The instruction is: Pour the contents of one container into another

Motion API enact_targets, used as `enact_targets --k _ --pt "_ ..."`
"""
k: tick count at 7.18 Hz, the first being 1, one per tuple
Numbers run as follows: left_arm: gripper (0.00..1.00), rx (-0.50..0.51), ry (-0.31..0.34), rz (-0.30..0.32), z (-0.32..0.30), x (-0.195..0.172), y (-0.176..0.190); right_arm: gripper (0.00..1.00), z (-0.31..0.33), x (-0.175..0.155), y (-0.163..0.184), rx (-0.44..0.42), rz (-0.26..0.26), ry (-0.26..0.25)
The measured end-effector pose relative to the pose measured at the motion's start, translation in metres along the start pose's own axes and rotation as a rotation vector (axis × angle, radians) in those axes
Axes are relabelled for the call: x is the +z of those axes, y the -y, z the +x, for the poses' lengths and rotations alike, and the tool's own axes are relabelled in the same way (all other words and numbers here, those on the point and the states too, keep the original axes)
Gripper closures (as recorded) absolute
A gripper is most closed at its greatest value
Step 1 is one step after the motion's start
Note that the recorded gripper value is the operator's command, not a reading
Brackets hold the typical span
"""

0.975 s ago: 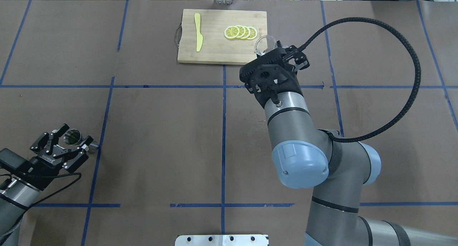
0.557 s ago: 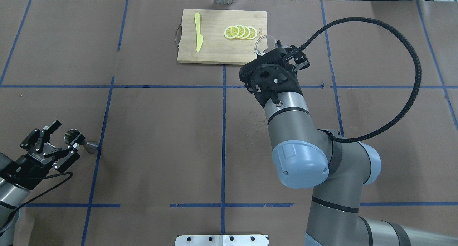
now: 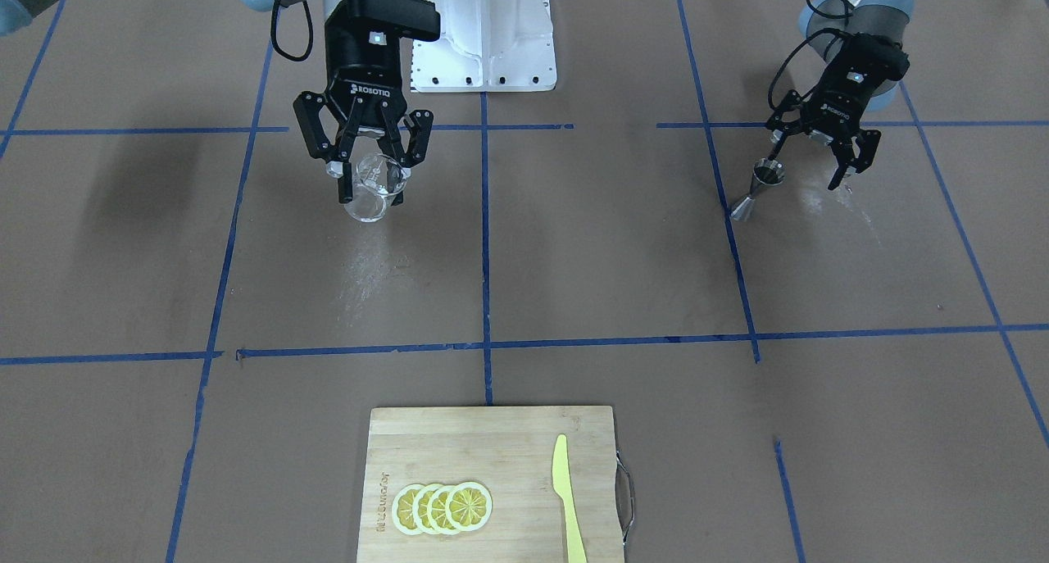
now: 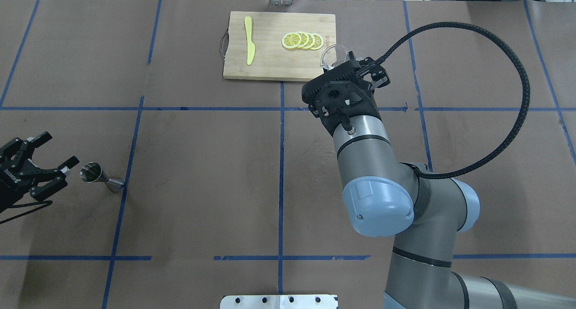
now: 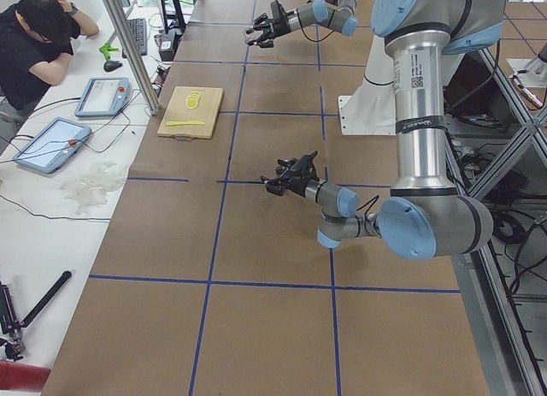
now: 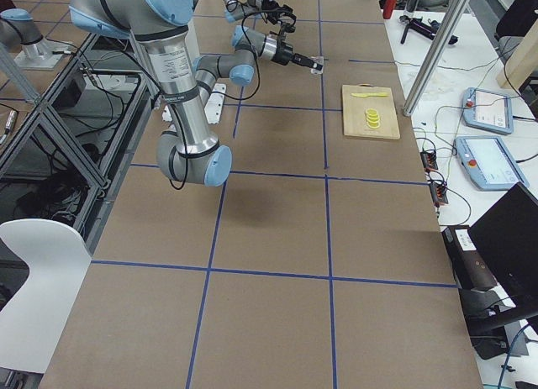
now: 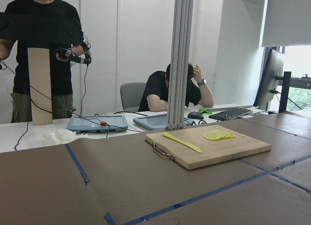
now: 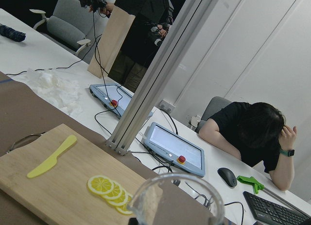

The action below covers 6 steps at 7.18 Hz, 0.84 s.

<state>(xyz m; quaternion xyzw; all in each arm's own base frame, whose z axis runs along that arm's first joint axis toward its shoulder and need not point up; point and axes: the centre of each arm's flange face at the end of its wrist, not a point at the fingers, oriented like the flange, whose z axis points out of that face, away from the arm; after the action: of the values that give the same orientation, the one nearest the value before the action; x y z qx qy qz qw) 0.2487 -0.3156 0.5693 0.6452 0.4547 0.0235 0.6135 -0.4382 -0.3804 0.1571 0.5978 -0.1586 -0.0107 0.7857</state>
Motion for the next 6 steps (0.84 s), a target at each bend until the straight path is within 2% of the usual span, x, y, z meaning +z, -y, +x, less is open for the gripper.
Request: enact_targets --k 1,4,6 --pt "0.00 0.056 0.002 -0.054 -0.021 0.006 0.009 1.00 0.000 0.000 0.000 0.000 0.000 0.000" --pt "0.00 0.244 0.055 -0.276 -0.089 0.040 0.039 1.00 0.000 0.000 -0.001 0.000 -0.001 -0.001" --pt "0.00 0.269 0.096 -0.436 -0.132 0.053 0.057 1.00 0.000 0.000 -0.001 0.000 -0.001 -0.001"
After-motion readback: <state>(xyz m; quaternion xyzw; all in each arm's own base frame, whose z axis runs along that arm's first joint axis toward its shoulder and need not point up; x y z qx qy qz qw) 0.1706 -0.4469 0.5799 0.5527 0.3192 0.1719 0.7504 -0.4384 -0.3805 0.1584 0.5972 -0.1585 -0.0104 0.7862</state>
